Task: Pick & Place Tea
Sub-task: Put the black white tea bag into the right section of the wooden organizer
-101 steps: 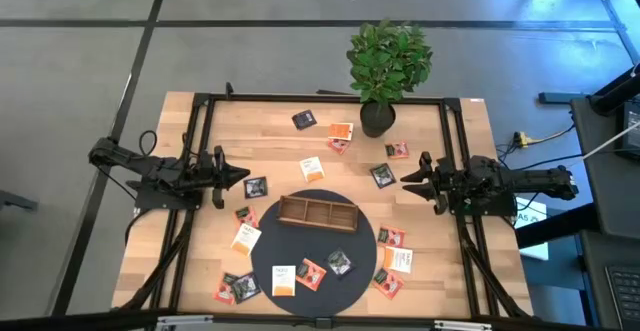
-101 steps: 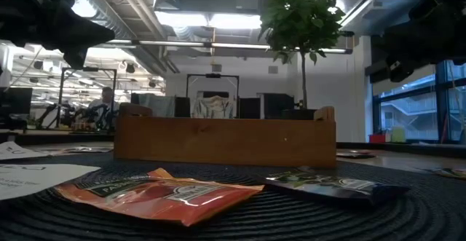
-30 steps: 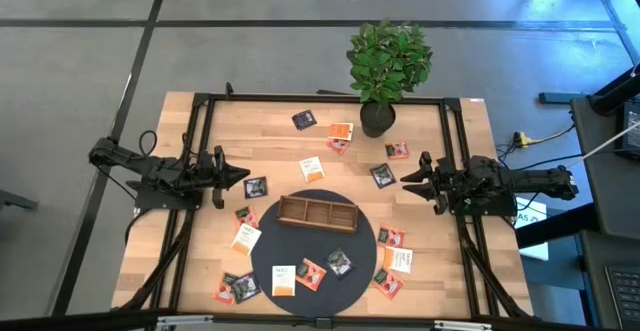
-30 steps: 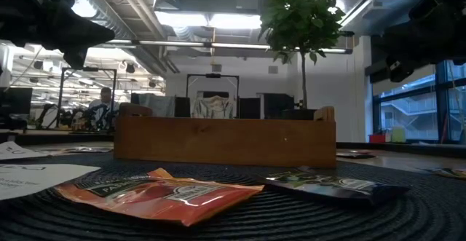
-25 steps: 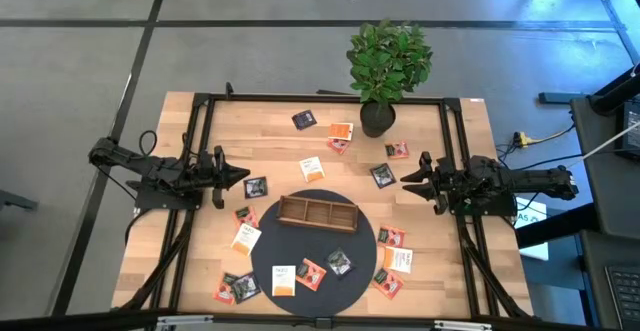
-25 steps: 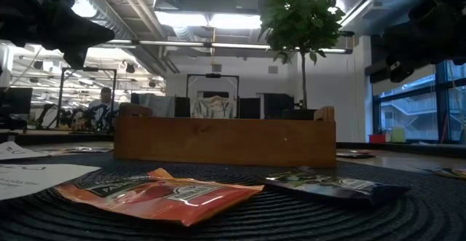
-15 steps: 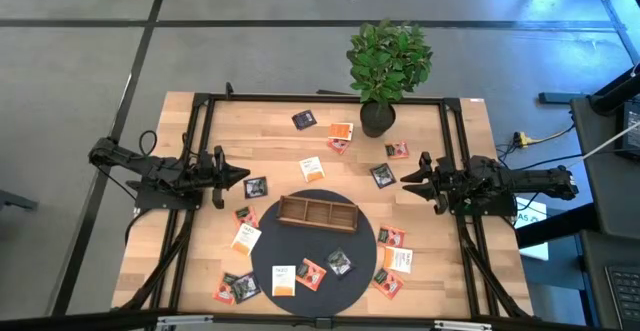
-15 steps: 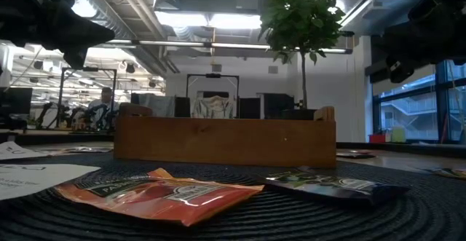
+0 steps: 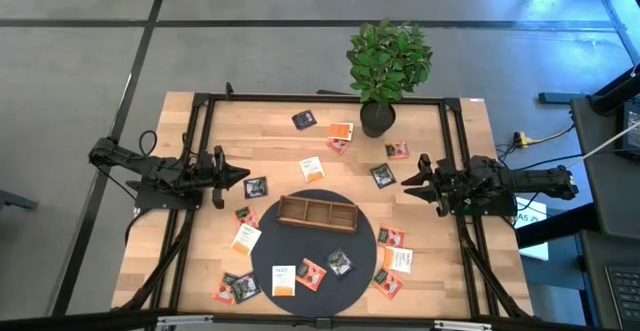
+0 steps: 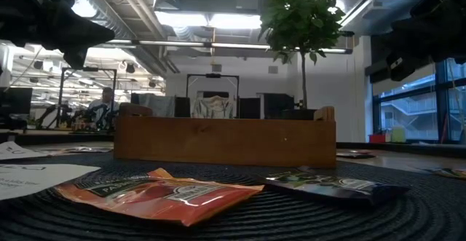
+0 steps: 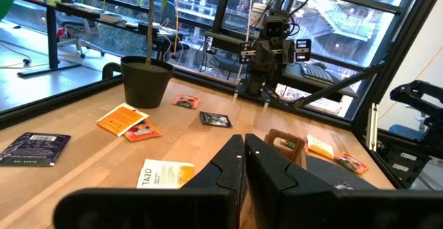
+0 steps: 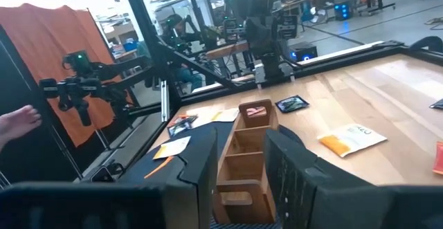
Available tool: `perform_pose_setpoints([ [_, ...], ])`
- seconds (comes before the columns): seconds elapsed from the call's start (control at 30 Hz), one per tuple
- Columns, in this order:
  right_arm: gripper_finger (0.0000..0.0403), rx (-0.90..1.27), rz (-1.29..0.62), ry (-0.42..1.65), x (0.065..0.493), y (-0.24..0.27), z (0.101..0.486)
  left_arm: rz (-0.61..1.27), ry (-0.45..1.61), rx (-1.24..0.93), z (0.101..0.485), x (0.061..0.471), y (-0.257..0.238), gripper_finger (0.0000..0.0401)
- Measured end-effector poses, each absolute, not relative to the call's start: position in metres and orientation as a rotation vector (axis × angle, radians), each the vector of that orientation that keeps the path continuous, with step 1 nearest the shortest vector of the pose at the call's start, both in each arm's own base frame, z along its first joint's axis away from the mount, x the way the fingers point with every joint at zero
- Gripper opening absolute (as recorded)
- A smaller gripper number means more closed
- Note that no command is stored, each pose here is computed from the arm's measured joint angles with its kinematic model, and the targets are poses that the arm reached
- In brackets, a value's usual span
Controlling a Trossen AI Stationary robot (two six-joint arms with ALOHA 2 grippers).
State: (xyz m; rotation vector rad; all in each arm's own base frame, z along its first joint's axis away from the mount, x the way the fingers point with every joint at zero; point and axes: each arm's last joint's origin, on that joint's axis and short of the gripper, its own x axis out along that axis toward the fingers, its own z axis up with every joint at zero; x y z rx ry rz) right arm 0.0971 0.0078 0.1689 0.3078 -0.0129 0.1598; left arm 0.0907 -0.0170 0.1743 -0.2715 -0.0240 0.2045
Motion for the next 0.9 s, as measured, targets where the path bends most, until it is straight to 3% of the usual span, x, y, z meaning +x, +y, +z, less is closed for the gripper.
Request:
perform_pose_setpoints([
  [0.73, 0.0118, 0.307, 0.153, -0.013, 0.0971, 0.0076, 0.1689, 0.204, -0.025, -0.272, 0.1744, 0.0907, -0.017, 0.0013],
  [0.9, 0.0136, 0.308, 0.116, -0.016, 0.0973, 0.0066, 0.1685, 0.201, -0.046, -0.282, 0.1764, 0.0907, -0.017, 0.0011],
])
